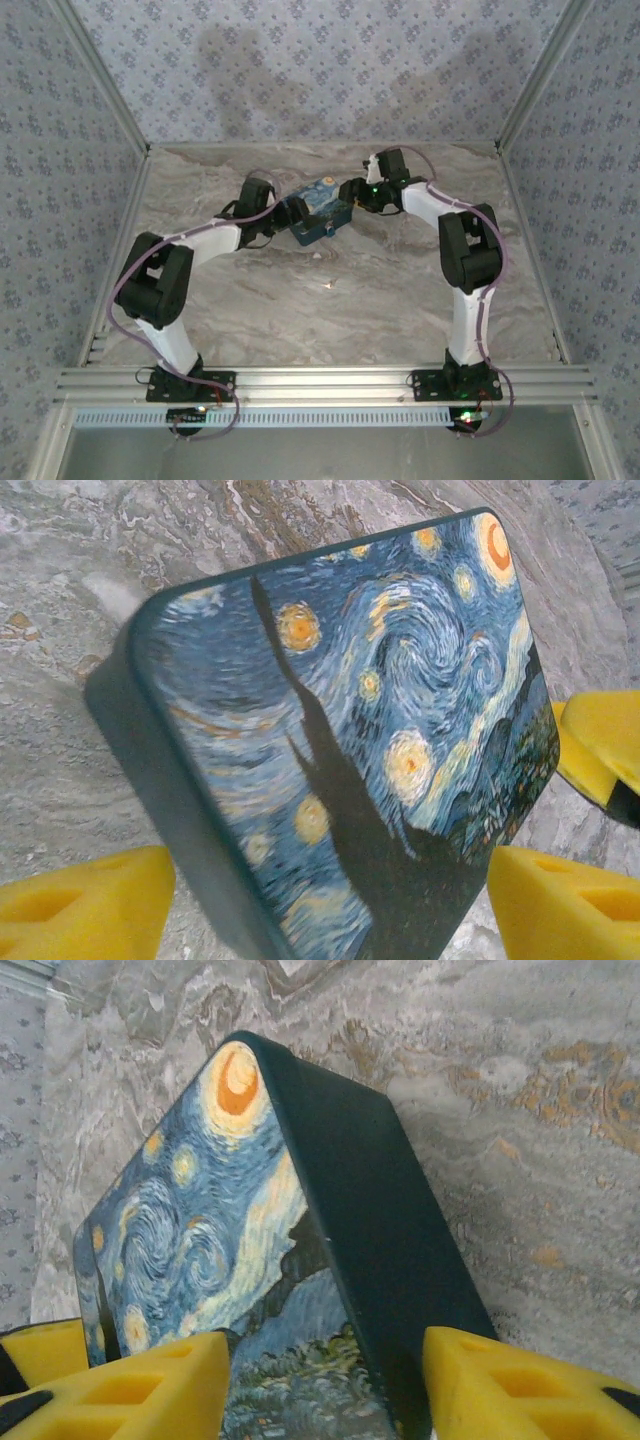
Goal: Unlock the padlock with the key
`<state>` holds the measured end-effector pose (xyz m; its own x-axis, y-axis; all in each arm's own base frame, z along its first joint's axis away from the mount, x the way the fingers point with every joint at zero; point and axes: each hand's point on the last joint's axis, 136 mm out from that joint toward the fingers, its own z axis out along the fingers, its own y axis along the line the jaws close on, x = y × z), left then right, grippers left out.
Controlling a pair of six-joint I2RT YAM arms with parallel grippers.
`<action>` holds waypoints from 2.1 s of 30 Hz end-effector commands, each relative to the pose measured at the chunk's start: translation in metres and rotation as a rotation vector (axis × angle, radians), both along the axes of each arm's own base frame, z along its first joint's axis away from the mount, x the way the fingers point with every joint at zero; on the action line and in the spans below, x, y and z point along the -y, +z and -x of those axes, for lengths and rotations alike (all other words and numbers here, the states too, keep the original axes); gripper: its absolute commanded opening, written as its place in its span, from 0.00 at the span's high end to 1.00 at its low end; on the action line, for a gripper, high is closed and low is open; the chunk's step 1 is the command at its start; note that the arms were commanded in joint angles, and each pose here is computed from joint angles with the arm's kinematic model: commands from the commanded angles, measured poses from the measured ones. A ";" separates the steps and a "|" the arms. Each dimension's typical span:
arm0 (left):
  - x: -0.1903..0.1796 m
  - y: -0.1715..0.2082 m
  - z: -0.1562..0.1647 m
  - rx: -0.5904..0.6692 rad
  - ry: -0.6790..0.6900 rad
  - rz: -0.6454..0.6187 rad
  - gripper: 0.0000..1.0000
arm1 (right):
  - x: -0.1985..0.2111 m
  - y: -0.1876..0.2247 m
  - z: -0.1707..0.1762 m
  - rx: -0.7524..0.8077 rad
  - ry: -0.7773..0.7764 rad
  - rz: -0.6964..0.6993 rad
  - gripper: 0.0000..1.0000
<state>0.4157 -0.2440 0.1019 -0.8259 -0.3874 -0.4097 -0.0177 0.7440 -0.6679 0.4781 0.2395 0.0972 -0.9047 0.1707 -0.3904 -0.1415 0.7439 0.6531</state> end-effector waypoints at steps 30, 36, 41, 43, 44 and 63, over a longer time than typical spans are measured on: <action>0.022 -0.011 0.050 -0.047 -0.162 0.006 0.34 | 0.018 -0.009 0.114 0.013 0.053 0.120 0.47; 0.016 -0.013 0.044 -0.040 -0.136 -0.024 0.27 | 0.034 -0.010 0.121 0.013 0.009 0.186 0.40; 0.004 -0.006 0.040 -0.021 -0.105 -0.040 0.21 | 0.058 -0.007 0.136 0.007 -0.056 0.305 0.38; -0.002 -0.001 0.042 -0.009 -0.090 -0.049 0.20 | 0.062 -0.003 0.146 0.020 -0.065 0.356 0.38; -0.006 0.001 0.044 -0.001 -0.082 -0.054 0.21 | 0.061 -0.001 0.152 0.026 -0.060 0.381 0.38; -0.072 -0.015 0.189 -0.049 0.068 -0.095 0.21 | -0.037 -0.057 0.207 -0.021 0.037 0.566 0.49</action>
